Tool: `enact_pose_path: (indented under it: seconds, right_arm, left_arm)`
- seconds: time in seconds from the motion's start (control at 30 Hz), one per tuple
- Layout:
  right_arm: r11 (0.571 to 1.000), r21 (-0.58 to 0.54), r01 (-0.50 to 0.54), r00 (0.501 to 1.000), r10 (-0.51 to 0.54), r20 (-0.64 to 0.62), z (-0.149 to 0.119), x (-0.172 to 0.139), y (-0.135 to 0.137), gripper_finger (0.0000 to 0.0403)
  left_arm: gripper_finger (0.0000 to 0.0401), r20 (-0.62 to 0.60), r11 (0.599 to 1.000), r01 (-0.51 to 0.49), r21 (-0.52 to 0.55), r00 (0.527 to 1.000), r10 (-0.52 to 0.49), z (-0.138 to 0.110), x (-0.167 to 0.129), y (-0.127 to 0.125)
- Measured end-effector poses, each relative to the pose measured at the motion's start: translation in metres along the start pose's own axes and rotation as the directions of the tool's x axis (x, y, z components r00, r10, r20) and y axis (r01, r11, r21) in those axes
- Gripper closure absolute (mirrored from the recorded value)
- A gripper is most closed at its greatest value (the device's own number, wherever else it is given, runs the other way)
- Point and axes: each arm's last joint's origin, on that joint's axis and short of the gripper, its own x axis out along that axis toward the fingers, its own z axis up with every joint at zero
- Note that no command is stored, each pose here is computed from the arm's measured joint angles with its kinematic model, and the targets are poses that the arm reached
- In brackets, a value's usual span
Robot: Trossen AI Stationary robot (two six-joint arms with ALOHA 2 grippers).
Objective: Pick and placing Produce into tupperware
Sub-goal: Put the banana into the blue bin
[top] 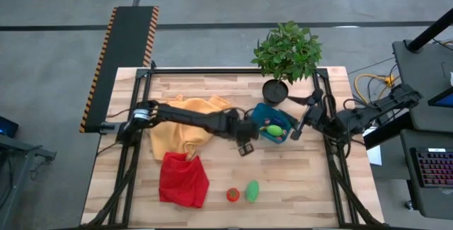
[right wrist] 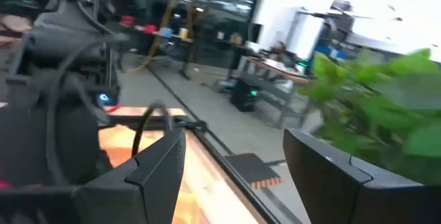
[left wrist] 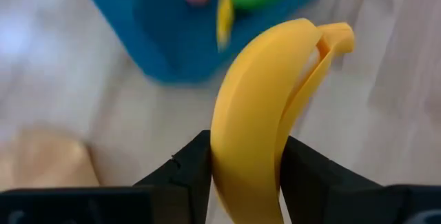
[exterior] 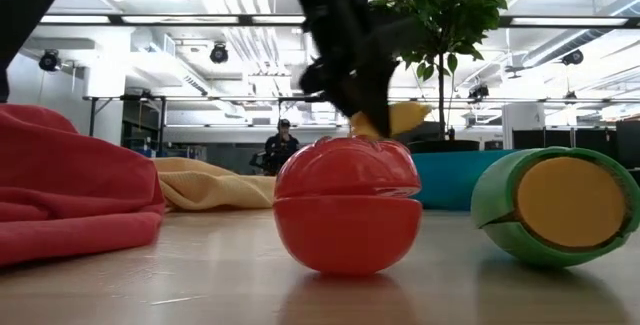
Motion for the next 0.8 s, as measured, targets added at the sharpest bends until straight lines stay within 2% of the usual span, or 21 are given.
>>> enact_pose_path:
  seconds: [0.17, 0.33, 0.63, 0.8]
  right_arm:
    - [1.000, 0.010, 0.013, 1.000, -0.013, 0.000, 0.001, 0.000, -0.001, 0.0165]
    - [1.000, 0.009, 0.013, 1.000, -0.013, -0.001, 0.000, 0.000, -0.001, 0.0165]
    - [1.000, 0.006, 0.013, 1.000, -0.013, -0.001, 0.000, 0.000, -0.001, 0.0165]
    - [1.000, 0.000, 0.013, 1.000, -0.013, -0.001, 0.000, 0.000, -0.001, 0.0165]
  left_arm:
    - [0.0283, 0.163, 0.999, 0.022, 0.042, 0.986, -0.029, 0.032, -0.007, 0.016]
    - [0.0283, 0.276, 0.999, 0.022, 0.033, 0.961, -0.030, 0.051, -0.001, 0.034]
    - [0.0283, 0.258, 1.000, 0.006, 0.007, 0.966, -0.008, 0.055, 0.045, 0.055]
    - [0.0283, 0.255, 1.000, 0.006, 0.002, 0.967, -0.006, 0.054, 0.053, 0.057]
